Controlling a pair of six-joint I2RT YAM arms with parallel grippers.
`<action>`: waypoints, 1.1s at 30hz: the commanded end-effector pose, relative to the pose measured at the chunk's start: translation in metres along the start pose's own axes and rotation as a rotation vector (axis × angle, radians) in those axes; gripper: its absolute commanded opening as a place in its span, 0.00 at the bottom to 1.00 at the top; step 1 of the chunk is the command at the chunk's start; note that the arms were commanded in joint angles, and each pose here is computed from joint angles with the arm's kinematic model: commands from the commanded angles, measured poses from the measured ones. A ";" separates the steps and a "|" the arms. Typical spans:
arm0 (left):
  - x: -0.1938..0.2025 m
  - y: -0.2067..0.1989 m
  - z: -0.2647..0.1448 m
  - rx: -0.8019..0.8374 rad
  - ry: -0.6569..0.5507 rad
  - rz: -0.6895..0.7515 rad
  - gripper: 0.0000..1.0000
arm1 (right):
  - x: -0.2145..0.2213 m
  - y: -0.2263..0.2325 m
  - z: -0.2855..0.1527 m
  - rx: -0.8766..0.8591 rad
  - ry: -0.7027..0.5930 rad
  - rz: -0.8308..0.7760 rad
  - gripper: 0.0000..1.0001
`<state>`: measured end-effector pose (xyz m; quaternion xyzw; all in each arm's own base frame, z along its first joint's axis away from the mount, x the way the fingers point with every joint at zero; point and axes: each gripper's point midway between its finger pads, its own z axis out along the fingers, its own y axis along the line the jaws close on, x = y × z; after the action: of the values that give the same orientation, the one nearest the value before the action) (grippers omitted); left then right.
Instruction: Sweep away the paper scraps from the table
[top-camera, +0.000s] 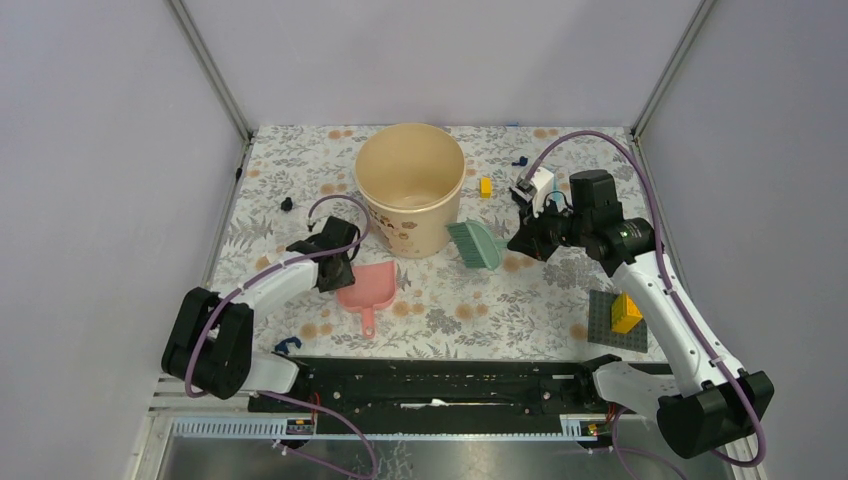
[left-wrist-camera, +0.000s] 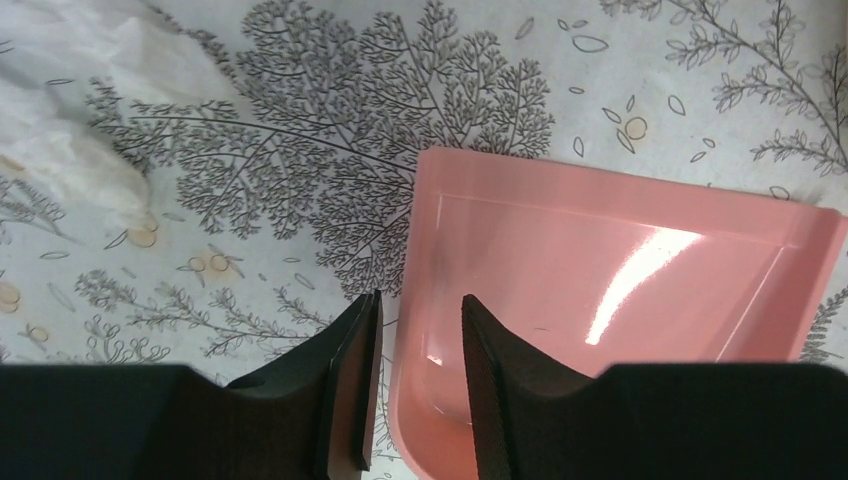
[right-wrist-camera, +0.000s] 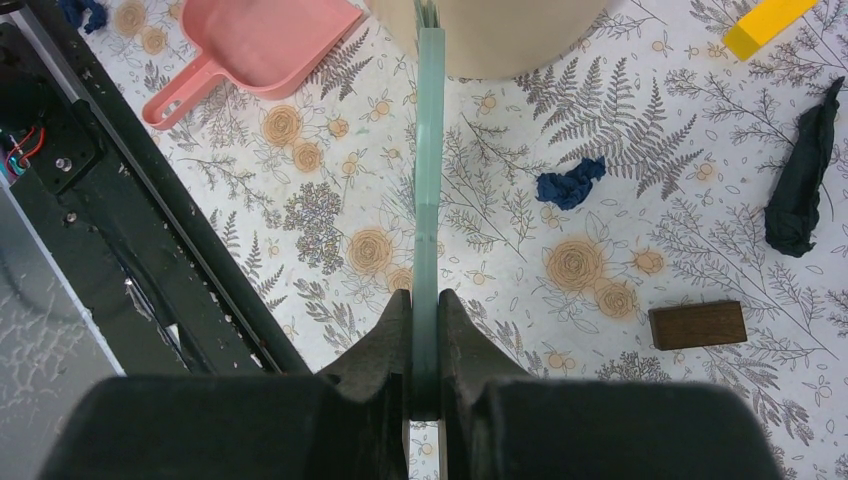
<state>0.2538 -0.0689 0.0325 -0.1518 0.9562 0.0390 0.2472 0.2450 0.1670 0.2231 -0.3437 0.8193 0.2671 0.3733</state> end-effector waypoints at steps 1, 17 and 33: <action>-0.001 -0.016 0.005 0.072 0.020 -0.002 0.36 | -0.015 0.002 -0.005 -0.005 -0.044 -0.015 0.00; 0.026 -0.045 -0.041 0.344 0.118 -0.016 0.00 | -0.021 -0.011 -0.033 0.124 0.039 -0.028 0.00; 0.077 -0.162 -0.105 0.652 0.088 0.465 0.00 | 0.012 -0.062 -0.076 0.447 0.258 -0.021 0.00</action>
<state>0.1702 -0.2073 0.0576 0.0885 0.9638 -0.1759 0.1795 0.2472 0.1055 0.2439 -0.3020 0.8853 0.1092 0.3363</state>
